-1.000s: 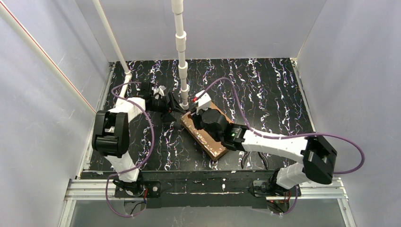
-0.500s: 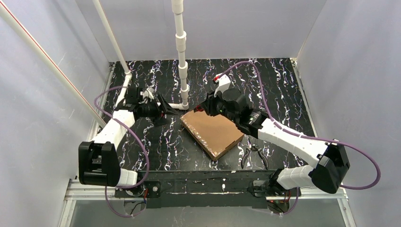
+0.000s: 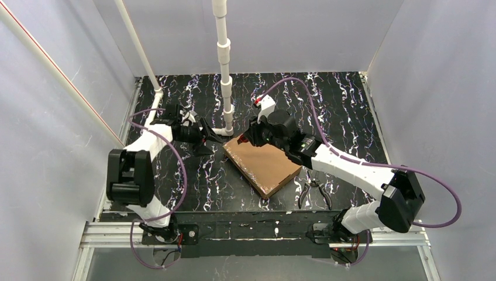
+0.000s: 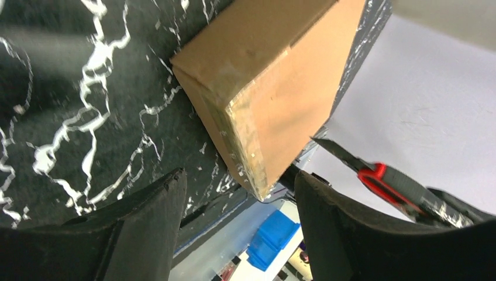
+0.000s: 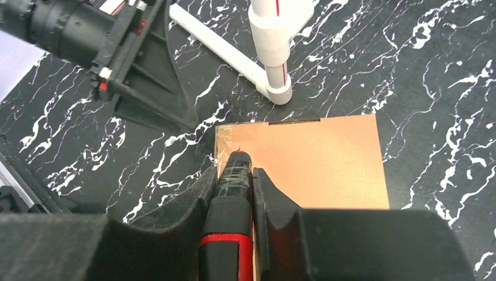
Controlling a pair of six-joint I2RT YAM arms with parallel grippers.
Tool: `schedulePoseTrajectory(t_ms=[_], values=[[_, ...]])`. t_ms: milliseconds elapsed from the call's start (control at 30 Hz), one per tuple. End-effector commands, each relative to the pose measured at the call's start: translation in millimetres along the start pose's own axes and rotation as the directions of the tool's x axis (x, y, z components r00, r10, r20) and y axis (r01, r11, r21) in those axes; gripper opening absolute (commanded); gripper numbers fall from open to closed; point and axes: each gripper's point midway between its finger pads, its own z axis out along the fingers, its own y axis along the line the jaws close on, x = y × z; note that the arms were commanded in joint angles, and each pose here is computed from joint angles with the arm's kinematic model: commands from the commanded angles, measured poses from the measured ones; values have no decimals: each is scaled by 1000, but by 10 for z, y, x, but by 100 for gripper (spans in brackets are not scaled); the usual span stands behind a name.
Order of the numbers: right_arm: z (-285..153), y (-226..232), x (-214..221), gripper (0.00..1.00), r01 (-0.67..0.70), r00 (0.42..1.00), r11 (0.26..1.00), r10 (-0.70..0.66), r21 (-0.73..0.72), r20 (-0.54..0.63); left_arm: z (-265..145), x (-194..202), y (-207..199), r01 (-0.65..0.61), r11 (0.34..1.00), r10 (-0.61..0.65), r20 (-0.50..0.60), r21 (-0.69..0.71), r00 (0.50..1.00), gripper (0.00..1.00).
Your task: Unpack the express box
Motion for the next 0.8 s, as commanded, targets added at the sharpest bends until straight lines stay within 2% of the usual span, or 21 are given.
schedulePoseTrajectory(t_ms=[0,133,233,267,333,500,667,767], values=[[-89,46,-330,1,34,991,999,-31,-17,126,58,-7,53,-44,999,42,-90,-16,995,65],[-63,77,-317,1,-22,994,998,28,-56,104,126,-95,36,-77,997,74,-133,-18,988,64],[-81,-58,-345,1,-145,983,989,143,10,118,142,-122,52,-92,995,86,-151,-32,985,63],[-94,-39,-358,1,-151,982,988,152,-15,115,141,-128,43,-98,995,93,-151,-30,984,63],[-114,103,-373,1,-82,990,990,95,-111,108,141,-131,54,-105,994,98,-147,-37,984,63],[-24,289,-178,1,66,995,980,-52,-189,81,179,-81,-11,-105,994,100,-151,-25,983,62],[64,509,-162,1,182,980,971,-165,-156,115,288,-177,-29,-90,995,82,-135,-52,987,61],[195,586,-63,1,232,971,967,-225,-103,76,364,-172,2,-64,996,55,-149,-55,987,61]])
